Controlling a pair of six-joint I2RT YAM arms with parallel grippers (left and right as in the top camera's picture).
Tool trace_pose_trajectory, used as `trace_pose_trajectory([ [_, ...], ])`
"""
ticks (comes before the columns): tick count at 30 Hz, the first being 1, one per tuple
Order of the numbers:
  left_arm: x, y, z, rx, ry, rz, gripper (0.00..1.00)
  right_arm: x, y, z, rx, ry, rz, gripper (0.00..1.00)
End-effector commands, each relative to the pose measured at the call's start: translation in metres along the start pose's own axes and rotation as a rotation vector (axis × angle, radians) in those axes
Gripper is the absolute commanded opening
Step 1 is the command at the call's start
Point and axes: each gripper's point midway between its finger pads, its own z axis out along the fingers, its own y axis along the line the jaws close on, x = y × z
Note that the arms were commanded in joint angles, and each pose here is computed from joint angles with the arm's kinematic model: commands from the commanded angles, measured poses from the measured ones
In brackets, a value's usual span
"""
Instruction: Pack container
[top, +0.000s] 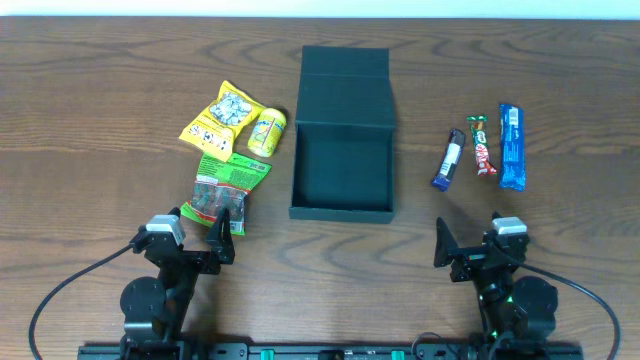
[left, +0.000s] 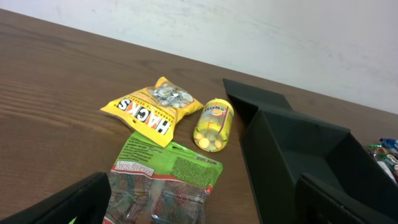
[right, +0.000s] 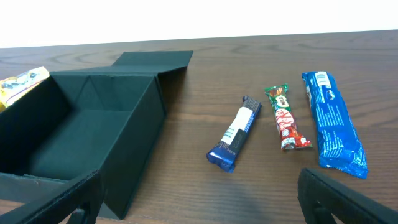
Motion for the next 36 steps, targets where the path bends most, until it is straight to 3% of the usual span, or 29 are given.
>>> trace_pose_trajectory([
  [1, 0.012, 0.007, 0.003, -0.020, 0.023, -0.006, 0.95, 0.001, -0.003, 0.000, 0.013, -0.003, -0.011, 0.99],
  [11, 0.013, 0.004, 0.003, -0.004, 0.027, -0.007, 0.95, 0.001, -0.003, 0.000, 0.013, -0.003, -0.011, 0.99],
  [18, 0.026, -0.050, -0.007, 0.306, 0.136, -0.148, 0.95, 0.001, -0.003, 0.000, 0.013, -0.003, -0.011, 0.99],
  [24, 0.010, -0.060, -0.010, 0.357, 0.081, -0.121, 0.95, 0.001, -0.003, 0.000, 0.013, -0.003, -0.011, 0.99],
  [26, -0.007, -0.063, -0.014, 0.351, 0.042, -0.092, 0.95, 0.001, -0.003, 0.000, 0.013, -0.003, -0.011, 0.99],
  [30, -0.036, -0.049, -0.017, 0.196, 0.044, 0.032, 0.95, 0.001, -0.003, 0.000, 0.013, -0.003, -0.011, 0.99],
  [36, -0.049, -0.031, 0.006, 0.046, 0.261, 0.134, 0.95, 0.001, -0.003, 0.000, 0.013, -0.003, -0.011, 0.99],
])
